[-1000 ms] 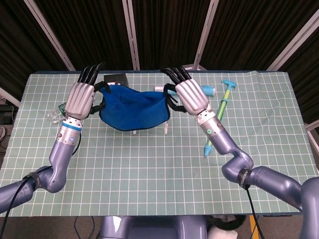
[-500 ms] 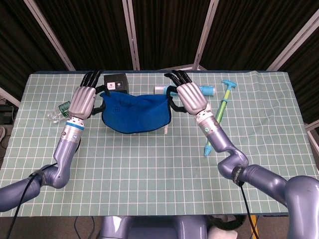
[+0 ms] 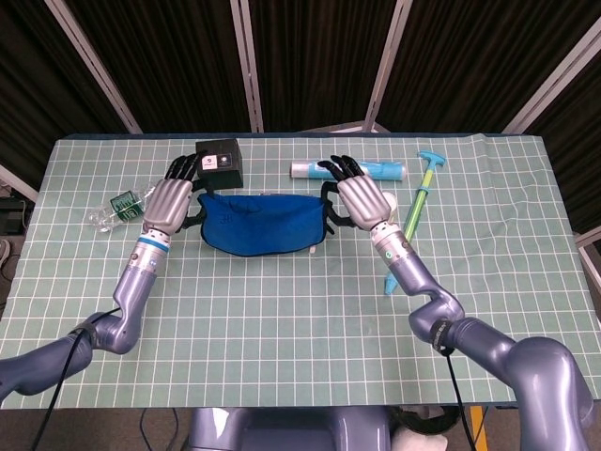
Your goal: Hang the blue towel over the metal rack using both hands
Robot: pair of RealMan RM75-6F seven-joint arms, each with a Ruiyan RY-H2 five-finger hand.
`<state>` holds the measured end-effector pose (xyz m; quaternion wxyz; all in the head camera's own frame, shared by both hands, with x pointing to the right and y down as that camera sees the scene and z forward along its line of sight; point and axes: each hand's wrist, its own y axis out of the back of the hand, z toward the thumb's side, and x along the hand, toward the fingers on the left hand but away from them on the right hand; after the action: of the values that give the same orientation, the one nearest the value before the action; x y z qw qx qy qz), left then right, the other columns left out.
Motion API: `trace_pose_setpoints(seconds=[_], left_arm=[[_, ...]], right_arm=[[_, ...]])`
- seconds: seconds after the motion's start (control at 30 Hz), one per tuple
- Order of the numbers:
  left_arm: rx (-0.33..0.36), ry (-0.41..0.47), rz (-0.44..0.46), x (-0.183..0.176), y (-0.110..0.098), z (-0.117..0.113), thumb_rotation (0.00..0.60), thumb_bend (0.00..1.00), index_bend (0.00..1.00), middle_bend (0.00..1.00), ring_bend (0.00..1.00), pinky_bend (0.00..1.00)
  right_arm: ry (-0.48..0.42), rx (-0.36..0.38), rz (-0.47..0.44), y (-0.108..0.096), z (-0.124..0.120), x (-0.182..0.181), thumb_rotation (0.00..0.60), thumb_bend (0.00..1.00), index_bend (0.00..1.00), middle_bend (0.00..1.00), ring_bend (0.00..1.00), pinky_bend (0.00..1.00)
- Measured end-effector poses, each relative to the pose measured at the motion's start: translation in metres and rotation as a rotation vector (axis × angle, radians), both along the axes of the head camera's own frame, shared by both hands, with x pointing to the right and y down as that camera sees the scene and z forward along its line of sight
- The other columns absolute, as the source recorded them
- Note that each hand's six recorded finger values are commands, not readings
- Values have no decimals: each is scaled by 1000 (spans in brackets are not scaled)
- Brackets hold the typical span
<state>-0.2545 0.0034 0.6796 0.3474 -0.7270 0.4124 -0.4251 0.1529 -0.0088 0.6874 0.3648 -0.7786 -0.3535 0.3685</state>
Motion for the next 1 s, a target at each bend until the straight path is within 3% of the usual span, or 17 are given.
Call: trace_pose_setpoints(seconds=[0.23, 0.53, 0.6, 0.63, 0.7, 0.77, 0.8, 0.87, 1.0], left_arm=[[-20, -15, -2, 0, 1, 13, 600, 566, 805, 0, 0, 0], [-51, -21, 8, 4, 3, 23, 600, 566, 738, 0, 0, 0], [-61, -25, 9, 4, 5, 26, 600, 566, 669, 0, 0, 0], [-64, -26, 8, 4, 5, 26, 600, 565, 577, 0, 0, 0], [-69, -28, 6, 3, 6, 27, 600, 513, 222, 0, 0, 0], [-71, -37, 3, 1, 6, 28, 600, 405, 16, 0, 0, 0], [-72, -38, -1, 0, 6, 29, 600, 363, 0, 0, 0, 0], [-75, -37, -6, -3, 6, 28, 600, 281, 0, 0, 0, 0], [-76, -43, -13, -12, 7, 24, 600, 232, 0, 0, 0, 0]], right_arm=[[1, -20, -2, 5, 13, -1, 600, 493, 771, 101, 0, 16], [-5, -14, -1, 5, 14, 3, 600, 491, 681, 102, 0, 17], [-1, -9, -2, 5, 14, 5, 600, 469, 641, 102, 0, 10], [1, -9, -4, 5, 14, 5, 600, 455, 601, 102, 0, 7], [0, -13, -7, 6, 14, 6, 600, 383, 398, 97, 0, 0], [-3, -27, -14, 8, 15, 7, 600, 277, 216, 70, 0, 0], [-3, -32, -17, 9, 15, 7, 600, 205, 139, 49, 0, 0], [0, -35, -23, 10, 14, 8, 600, 128, 87, 23, 0, 0], [26, -21, -35, 12, 11, 12, 600, 40, 52, 0, 0, 0]])
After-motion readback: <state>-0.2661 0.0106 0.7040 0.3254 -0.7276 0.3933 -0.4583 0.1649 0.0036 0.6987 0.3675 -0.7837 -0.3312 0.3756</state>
